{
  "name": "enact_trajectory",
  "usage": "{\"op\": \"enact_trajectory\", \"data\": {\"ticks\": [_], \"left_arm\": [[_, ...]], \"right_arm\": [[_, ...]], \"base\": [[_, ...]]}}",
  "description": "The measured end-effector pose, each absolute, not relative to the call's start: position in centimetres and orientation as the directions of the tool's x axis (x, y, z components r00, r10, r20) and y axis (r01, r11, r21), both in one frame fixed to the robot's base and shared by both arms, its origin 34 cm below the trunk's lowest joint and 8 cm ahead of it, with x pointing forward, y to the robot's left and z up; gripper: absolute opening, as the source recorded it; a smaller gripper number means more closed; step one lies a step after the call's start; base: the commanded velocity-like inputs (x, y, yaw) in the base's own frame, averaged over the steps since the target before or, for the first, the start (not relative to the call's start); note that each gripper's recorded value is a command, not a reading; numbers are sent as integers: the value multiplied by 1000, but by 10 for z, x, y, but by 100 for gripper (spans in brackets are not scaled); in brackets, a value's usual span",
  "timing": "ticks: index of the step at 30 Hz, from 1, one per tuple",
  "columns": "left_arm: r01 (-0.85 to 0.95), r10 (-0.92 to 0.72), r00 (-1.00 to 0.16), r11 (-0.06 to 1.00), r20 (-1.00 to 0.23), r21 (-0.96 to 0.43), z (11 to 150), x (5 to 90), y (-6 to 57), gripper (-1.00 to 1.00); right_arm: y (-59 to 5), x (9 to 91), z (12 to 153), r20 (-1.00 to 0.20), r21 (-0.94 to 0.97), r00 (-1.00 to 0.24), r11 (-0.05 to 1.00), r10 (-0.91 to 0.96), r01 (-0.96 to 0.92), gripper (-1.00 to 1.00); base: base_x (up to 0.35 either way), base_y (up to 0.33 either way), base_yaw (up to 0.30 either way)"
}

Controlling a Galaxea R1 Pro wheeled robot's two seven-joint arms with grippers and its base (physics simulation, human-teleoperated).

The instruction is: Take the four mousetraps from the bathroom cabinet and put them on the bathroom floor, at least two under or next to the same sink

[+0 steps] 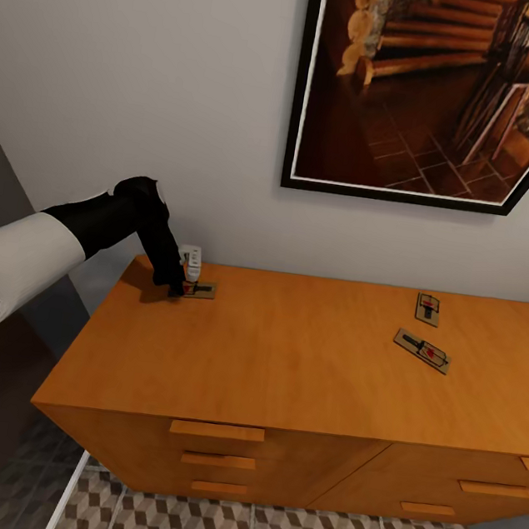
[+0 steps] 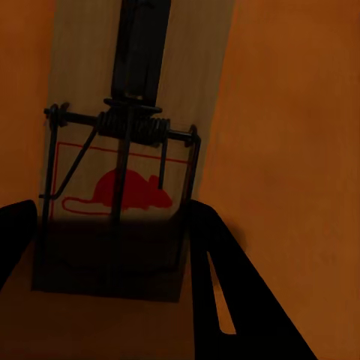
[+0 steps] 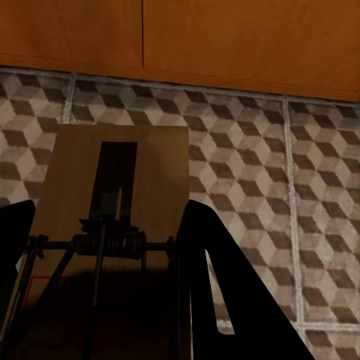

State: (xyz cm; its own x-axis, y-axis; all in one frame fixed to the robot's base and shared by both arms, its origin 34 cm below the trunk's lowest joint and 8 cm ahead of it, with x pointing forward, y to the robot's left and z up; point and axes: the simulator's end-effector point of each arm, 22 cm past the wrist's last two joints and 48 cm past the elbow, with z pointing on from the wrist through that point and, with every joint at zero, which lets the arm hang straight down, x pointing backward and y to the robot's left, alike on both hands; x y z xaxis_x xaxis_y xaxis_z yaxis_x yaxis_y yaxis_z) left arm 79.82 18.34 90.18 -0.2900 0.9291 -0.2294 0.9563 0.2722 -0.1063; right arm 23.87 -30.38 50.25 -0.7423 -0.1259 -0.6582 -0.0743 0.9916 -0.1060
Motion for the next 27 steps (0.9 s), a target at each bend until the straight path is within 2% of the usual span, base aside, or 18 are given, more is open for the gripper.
{"op": "enact_trajectory", "data": {"ticks": [7,13,27], "left_arm": [[957,922,-289,269,-258,-111,902,797,177,-100],[971,919,-237,224,-316,-79,919,798,157,-100],[979,922,-204,202,-329,-39,933,802,154,-100]], "right_arm": [[-304,239,502,-658,-106,-742,992,-127,-75,-100],[-304,239,502,-658,-106,-742,992,-127,-76,-100],[-302,239,502,-658,-104,-742,992,-126,-76,-100]], "base": [[0,0,0],[0,0,0],[0,0,0]]}}
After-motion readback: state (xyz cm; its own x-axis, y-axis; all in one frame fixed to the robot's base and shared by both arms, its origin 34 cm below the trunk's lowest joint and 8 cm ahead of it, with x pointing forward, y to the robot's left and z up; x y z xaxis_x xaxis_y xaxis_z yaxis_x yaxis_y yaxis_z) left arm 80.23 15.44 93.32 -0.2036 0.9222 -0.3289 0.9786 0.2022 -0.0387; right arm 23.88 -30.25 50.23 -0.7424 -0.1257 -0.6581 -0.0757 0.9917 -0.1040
